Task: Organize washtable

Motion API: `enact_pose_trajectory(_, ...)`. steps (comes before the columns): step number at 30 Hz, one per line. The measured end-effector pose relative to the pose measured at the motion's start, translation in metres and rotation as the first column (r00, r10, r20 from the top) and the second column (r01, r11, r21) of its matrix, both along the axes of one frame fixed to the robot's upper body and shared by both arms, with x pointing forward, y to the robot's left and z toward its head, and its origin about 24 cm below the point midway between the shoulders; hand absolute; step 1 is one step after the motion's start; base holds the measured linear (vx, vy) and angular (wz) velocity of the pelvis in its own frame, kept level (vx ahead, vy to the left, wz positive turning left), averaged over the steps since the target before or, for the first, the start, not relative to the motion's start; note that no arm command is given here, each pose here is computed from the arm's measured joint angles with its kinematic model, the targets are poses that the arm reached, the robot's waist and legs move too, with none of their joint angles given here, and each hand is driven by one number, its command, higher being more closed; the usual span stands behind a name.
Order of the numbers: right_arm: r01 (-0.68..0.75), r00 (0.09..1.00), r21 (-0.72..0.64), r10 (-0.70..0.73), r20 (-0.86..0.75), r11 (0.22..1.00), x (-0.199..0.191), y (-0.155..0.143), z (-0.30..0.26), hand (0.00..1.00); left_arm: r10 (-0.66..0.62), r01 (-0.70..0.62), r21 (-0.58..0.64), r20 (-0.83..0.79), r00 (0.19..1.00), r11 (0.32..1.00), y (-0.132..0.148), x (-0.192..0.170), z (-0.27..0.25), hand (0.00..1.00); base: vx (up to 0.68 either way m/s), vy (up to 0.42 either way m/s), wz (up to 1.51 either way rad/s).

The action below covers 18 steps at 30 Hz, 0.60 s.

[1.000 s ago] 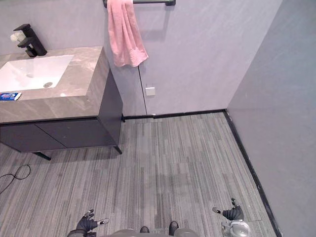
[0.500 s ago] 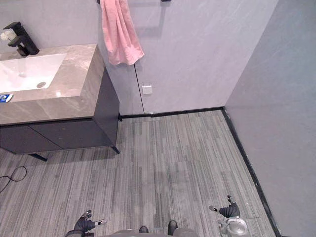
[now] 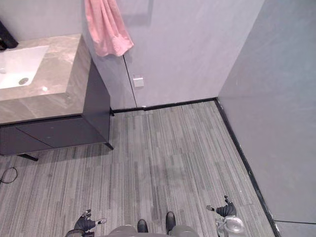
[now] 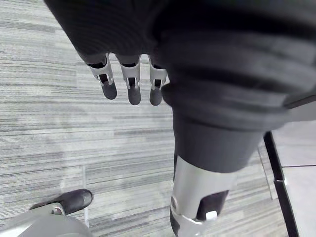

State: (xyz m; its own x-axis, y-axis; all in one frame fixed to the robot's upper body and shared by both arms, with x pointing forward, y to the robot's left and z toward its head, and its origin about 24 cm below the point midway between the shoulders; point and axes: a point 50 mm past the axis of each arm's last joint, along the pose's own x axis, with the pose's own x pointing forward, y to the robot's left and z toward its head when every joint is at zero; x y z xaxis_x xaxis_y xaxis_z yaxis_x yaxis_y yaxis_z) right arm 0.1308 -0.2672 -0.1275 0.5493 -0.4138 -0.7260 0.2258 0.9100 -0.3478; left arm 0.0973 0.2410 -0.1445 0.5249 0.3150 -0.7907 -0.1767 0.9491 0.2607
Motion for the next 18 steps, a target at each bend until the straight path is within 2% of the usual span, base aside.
enact_pose_trajectory(9,-0.069,0.997,0.041,0.07,-0.014,0.997,0.006,0.022,-0.006,0.0,0.012,-0.012,0.015,0.046,0.999,1.0,0.003,0.011,0.006,0.0,0.17,0.049,0.11)
enact_pose_trajectory(14,-0.064,0.998,0.037,0.065,-0.018,0.997,0.003,0.02,-0.006,0.0,0.006,-0.006,0.017,0.048,0.999,1.0,0.002,0.014,0.006,0.0,0.5,-0.157,0.48)
enact_pose_trajectory(18,-0.054,0.998,0.047,0.053,0.025,0.997,0.017,0.021,-0.002,0.0,0.017,-0.016,-0.024,0.076,0.997,1.0,-0.011,0.025,0.005,0.0,0.46,-0.234,0.1)
